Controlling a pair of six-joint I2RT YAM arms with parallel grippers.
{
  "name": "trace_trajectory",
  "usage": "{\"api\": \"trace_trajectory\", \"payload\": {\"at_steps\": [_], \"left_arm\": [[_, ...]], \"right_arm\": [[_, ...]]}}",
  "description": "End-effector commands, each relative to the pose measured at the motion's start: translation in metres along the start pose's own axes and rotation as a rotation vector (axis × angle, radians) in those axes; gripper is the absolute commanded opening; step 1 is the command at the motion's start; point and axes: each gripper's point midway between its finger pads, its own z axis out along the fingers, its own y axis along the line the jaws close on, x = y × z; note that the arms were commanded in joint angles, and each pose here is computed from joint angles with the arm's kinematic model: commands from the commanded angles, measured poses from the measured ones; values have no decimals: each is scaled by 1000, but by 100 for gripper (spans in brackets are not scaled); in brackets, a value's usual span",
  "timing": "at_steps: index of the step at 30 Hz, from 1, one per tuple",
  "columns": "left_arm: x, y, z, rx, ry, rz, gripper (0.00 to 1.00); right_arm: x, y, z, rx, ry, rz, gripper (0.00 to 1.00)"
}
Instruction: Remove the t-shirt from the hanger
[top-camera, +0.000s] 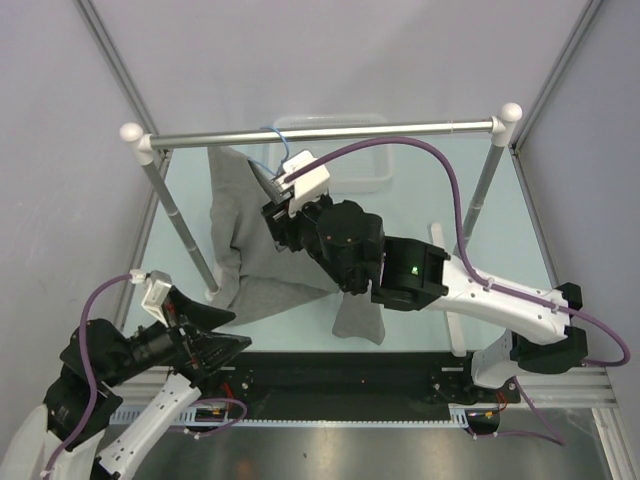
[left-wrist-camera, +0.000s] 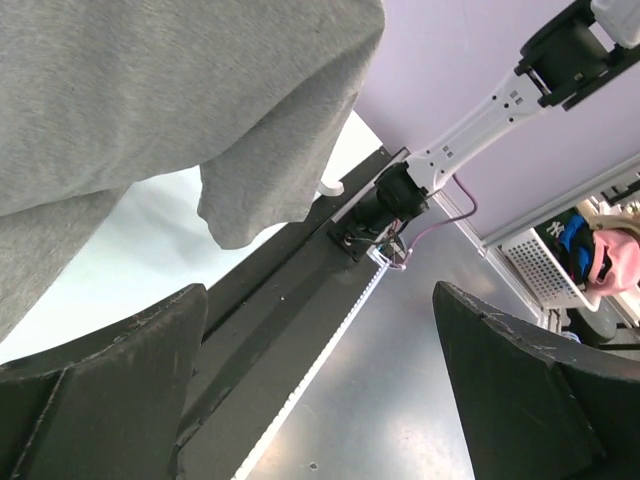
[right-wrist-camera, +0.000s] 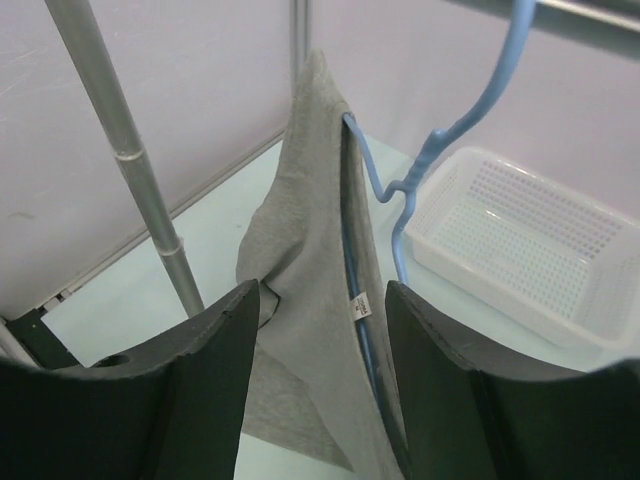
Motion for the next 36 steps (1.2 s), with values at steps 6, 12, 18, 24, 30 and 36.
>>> {"api": "trace_trajectory", "payload": {"at_steps": [6, 12, 18, 24, 30, 36], "left_arm": [[-8, 1, -5, -18, -6, 44, 100], [-11, 0, 15, 4, 30, 2, 100], [-24, 1, 27, -6, 15, 2, 100], [-75, -30, 45, 86, -83, -2, 98], [-137, -42, 71, 60, -184, -59, 94], [-173, -28, 111, -6, -246, -224, 78]], "right_arm": [[-18, -24, -31, 60, 0, 78, 58], [-13, -46, -40, 69, 32, 154, 58], [-4, -58, -55, 73, 65, 161, 59], [33, -57, -67, 44, 138, 169, 68], [48, -72, -92, 52, 187, 219, 75], [53, -79, -102, 53, 179, 235, 86]]}}
